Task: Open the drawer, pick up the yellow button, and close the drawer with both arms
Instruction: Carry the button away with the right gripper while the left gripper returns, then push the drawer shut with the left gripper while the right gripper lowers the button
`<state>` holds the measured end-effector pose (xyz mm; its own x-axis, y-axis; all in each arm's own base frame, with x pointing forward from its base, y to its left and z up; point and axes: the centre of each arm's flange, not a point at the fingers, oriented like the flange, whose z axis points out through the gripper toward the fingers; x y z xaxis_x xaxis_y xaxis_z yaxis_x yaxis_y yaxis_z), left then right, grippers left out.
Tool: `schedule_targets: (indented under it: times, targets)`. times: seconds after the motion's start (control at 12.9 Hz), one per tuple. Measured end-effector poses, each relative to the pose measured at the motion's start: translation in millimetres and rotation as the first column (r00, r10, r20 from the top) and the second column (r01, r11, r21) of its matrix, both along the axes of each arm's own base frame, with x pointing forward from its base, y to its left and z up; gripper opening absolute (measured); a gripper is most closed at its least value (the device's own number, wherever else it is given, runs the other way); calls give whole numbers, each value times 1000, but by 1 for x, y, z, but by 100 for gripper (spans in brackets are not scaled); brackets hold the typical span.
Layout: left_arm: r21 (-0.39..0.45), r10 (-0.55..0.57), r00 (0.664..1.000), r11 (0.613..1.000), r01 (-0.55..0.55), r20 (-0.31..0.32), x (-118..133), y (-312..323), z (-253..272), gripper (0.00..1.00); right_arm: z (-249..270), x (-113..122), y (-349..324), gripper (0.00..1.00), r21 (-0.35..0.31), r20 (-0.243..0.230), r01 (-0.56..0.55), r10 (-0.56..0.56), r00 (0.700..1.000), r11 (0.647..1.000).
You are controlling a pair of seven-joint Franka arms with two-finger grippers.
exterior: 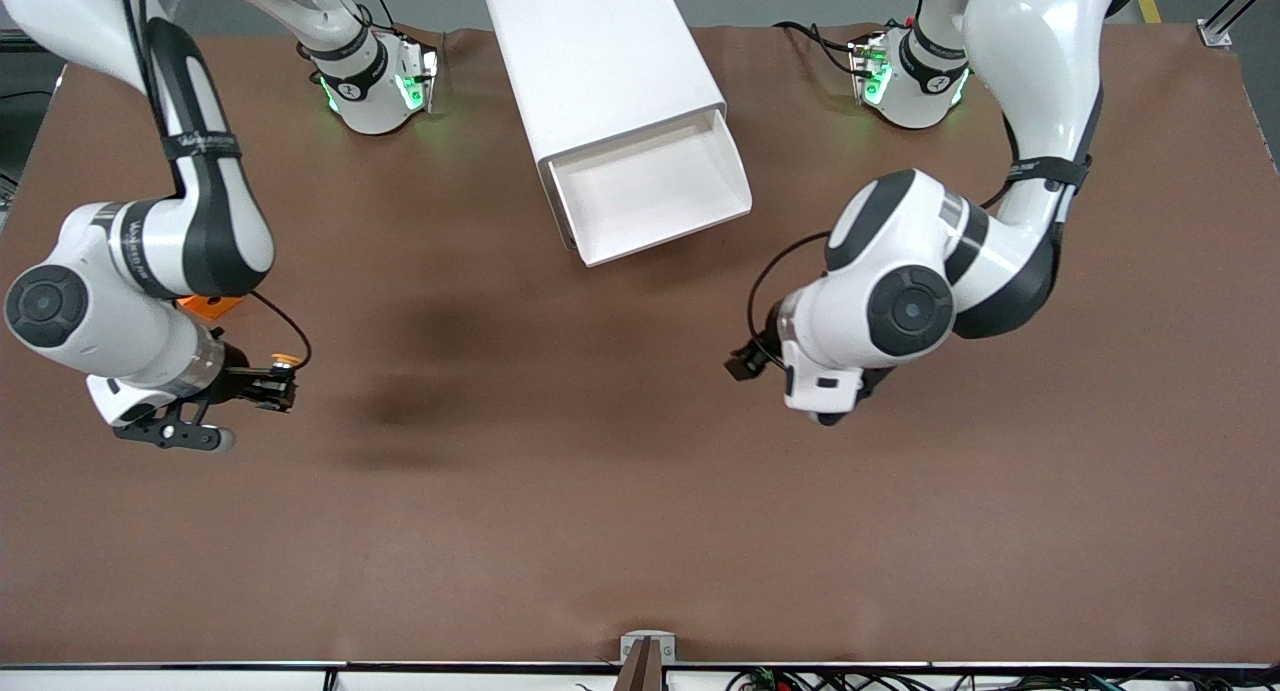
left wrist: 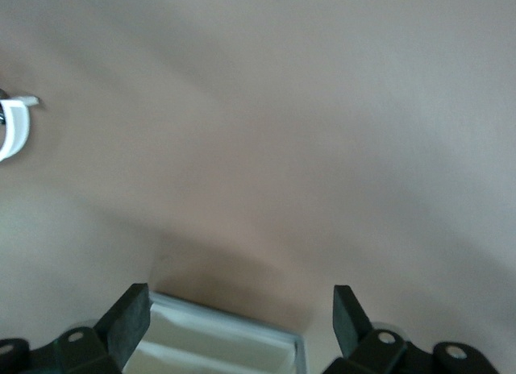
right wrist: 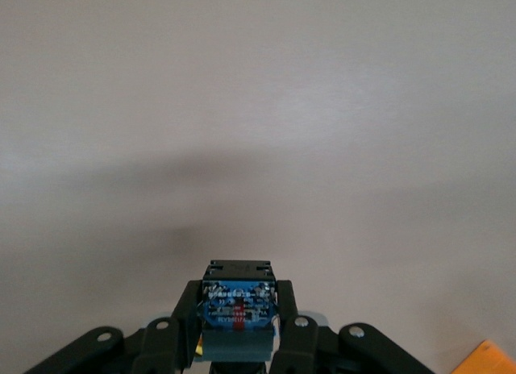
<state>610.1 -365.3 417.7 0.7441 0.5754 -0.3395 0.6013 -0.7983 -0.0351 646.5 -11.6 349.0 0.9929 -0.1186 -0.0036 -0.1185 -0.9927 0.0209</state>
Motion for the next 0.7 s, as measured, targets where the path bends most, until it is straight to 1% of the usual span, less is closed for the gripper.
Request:
schedule_targets:
  times: [0.08, 0.16, 0.31, 0.54, 0.7]
  targets:
    - [-12, -39, 999, 999, 39, -2, -12, -15, -2, 100, -11, -1, -20, 41, -1, 13, -17, 17, 1000, 1000]
    - [-25, -73, 997, 997, 74, 15, -25, -32, -8, 100, -22, -3, -39, 41, -2, 26, -35, 35, 999, 999]
    - [-43, -151, 987, 987, 153, 63, -54, -64, -25, 100, -45, -7, -73, 41, -6, 31, -63, 63, 998, 998]
    - [0, -252, 963, 967, 254, 94, -89, -86, -52, 100, -72, -9, -103, 41, -15, 49, -119, 119, 992, 993]
    - [6, -286, 953, 958, 286, 98, -105, -94, -59, 100, -95, -12, -116, 41, -29, 81, -144, 146, 986, 989]
